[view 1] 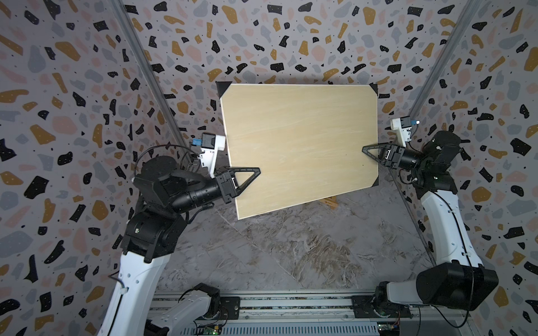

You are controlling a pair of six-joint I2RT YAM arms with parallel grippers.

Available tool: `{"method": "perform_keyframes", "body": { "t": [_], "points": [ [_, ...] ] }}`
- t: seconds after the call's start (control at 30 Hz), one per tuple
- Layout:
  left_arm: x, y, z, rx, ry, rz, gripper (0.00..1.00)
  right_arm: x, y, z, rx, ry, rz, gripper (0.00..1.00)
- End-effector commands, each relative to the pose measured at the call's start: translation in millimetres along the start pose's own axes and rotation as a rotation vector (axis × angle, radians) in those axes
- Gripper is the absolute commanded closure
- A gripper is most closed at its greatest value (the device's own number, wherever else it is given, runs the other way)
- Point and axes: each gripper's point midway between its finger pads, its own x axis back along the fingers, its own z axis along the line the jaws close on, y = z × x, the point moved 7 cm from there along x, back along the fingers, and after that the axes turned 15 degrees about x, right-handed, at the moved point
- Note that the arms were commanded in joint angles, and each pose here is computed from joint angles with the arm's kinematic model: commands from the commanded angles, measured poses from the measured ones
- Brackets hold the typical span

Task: Assemble the easel
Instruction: Place the drawing board on the easel.

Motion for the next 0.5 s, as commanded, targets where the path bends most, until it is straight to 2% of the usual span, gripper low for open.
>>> {"method": "perform_keyframes", "body": {
  "t": [0.0,0.17,0.47],
  "points": [
    [-13,18,-18,-0.297,-0.14,-0.038,1.0,0,9,2,0.153,-0.161,-0.059,0.67],
    [-51,33,16,-0.285,-0.143,0.019,1.0,9,1,-8,0.167,-0.247,-0.076,0.74],
    [-90,53,58,-0.376,-0.123,-0.01,1.0,19,-9,-14,0.195,-0.32,-0.073,0.87]
  ]
}}
